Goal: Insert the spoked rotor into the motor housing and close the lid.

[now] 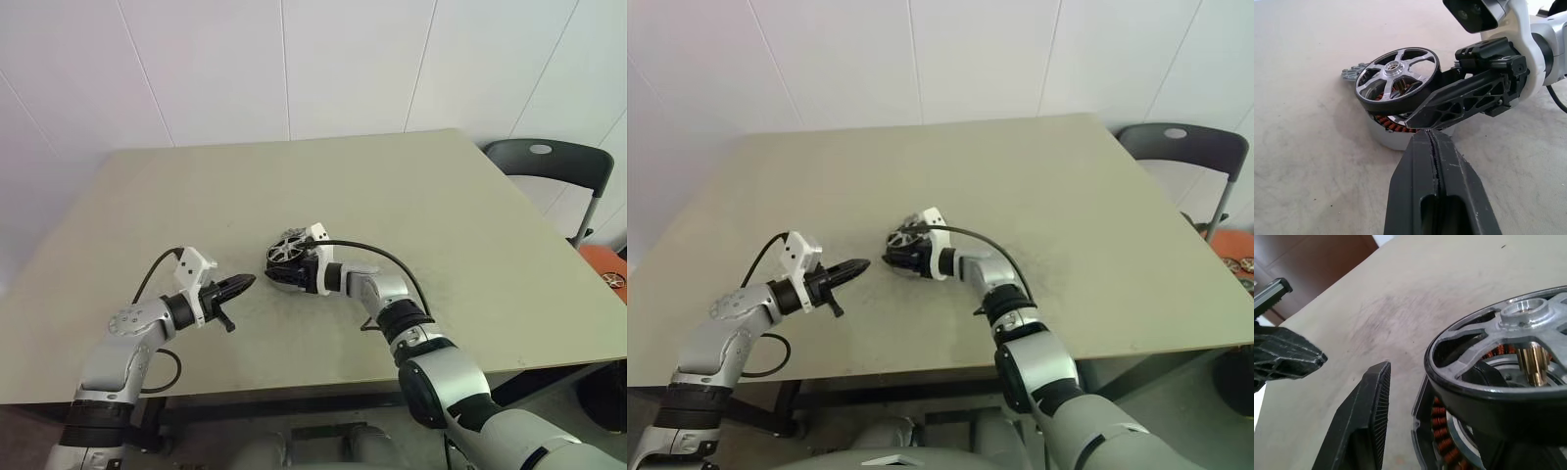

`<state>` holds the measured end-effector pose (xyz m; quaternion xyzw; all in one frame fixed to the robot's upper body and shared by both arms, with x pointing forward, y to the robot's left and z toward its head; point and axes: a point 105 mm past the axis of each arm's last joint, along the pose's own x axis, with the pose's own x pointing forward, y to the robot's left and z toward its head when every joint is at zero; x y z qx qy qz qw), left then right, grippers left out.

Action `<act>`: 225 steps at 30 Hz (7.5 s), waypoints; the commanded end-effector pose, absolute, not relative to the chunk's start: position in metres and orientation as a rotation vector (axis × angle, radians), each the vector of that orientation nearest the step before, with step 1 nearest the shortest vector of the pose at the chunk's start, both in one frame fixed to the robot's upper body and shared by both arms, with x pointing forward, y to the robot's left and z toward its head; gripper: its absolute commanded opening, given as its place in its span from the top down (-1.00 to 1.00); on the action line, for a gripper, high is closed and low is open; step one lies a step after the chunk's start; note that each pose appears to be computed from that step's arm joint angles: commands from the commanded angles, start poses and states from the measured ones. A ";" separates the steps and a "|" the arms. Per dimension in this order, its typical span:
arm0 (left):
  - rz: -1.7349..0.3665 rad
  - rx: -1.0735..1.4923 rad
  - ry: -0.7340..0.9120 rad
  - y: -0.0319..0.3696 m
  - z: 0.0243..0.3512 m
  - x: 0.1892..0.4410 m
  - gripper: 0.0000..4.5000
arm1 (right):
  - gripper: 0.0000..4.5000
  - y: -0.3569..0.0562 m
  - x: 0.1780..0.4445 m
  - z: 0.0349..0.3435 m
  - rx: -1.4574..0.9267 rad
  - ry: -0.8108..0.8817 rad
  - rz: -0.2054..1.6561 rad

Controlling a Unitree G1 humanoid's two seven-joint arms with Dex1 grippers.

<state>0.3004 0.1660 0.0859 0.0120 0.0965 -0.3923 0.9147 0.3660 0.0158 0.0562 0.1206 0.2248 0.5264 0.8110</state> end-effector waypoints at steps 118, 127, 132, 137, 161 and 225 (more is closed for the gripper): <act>-0.822 0.083 0.247 0.147 0.072 0.304 1.00 | -0.04 0.025 0.338 0.097 0.949 1.106 0.991; -0.811 0.066 0.213 0.150 0.078 0.304 1.00 | -0.04 0.022 0.358 0.138 0.854 0.797 1.102; -0.799 0.020 0.169 0.154 0.087 0.304 1.00 | 0.04 0.008 0.372 0.128 0.287 0.327 1.077; -0.794 -0.037 0.128 0.157 0.094 0.303 1.00 | 0.66 -0.001 0.369 0.093 -0.028 0.152 1.020; -0.803 -0.019 0.146 0.153 0.090 0.306 1.00 | 0.99 -0.001 0.376 0.142 -0.108 0.010 1.127; -0.802 0.009 0.167 0.148 0.079 0.308 1.00 | 0.44 -0.043 0.330 0.054 -1.006 0.226 1.605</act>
